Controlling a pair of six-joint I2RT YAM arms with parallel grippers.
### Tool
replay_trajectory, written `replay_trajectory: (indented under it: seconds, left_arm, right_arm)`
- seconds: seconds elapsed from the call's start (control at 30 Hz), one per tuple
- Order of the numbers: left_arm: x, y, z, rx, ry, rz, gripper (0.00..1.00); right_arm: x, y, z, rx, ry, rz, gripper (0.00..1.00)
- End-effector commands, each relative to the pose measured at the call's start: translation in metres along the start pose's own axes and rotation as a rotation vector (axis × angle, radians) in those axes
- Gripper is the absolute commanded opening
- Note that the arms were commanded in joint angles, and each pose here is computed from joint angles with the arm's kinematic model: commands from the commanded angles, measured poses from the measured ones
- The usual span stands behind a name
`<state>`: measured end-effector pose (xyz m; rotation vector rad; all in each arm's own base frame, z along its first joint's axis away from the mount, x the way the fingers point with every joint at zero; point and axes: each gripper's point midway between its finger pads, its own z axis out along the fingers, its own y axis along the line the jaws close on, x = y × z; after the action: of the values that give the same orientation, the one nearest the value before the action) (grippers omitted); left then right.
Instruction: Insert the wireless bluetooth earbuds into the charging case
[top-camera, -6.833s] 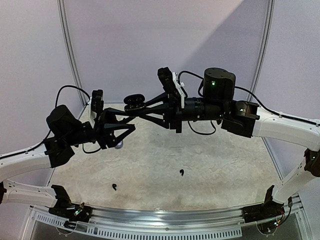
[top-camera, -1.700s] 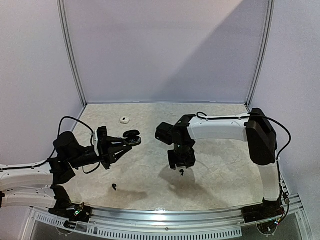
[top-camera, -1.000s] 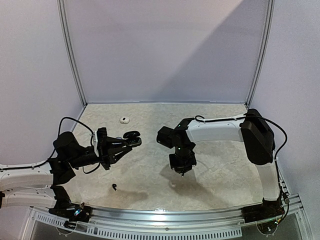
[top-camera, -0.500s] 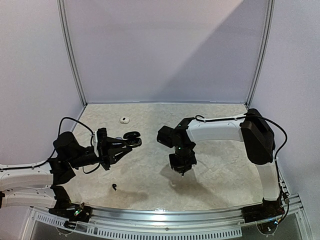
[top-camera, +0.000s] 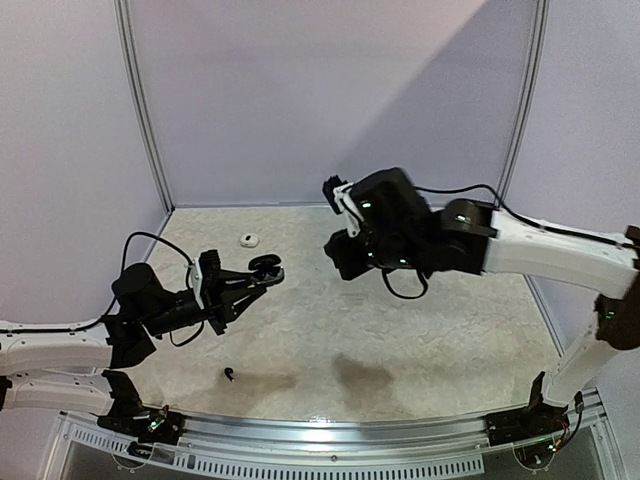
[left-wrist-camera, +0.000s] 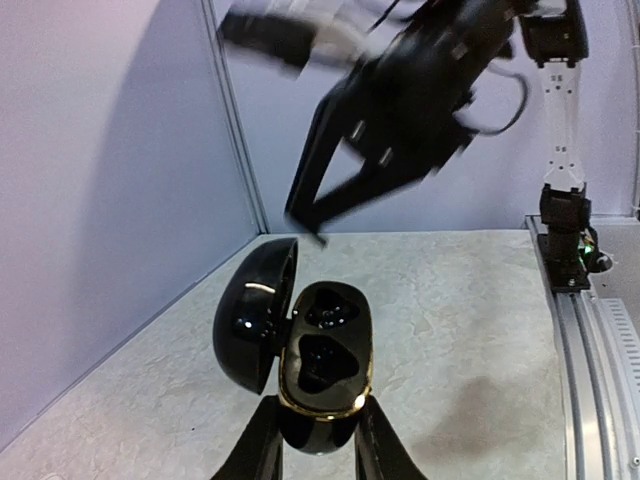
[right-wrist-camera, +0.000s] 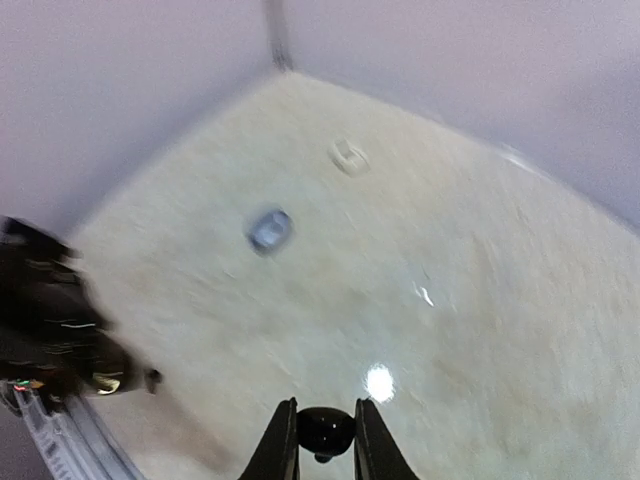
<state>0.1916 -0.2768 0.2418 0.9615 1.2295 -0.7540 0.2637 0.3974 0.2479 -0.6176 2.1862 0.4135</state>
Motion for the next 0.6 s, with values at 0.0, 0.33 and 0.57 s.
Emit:
replay_trajectory:
  seconds: [0.0,0.33,0.57]
  left_arm:
    - [-0.015,0.020,0.003,-0.123,-0.037,0.059,0.00]
    - [-0.009,0.014,0.002,-0.162,-0.047,0.249,0.00]
    - [-0.005,0.010,0.003,-0.149,-0.047,0.373,0.00]
  right_arm:
    - [-0.061,0.059,-0.063,-0.265,-0.512,-0.197,0.00]
    - [-0.056,0.137,-0.105,-0.608,-0.835,-0.527,0.00]
    - [-0.042,0.143,-0.101,-0.635,-0.865,-0.633,0.00]
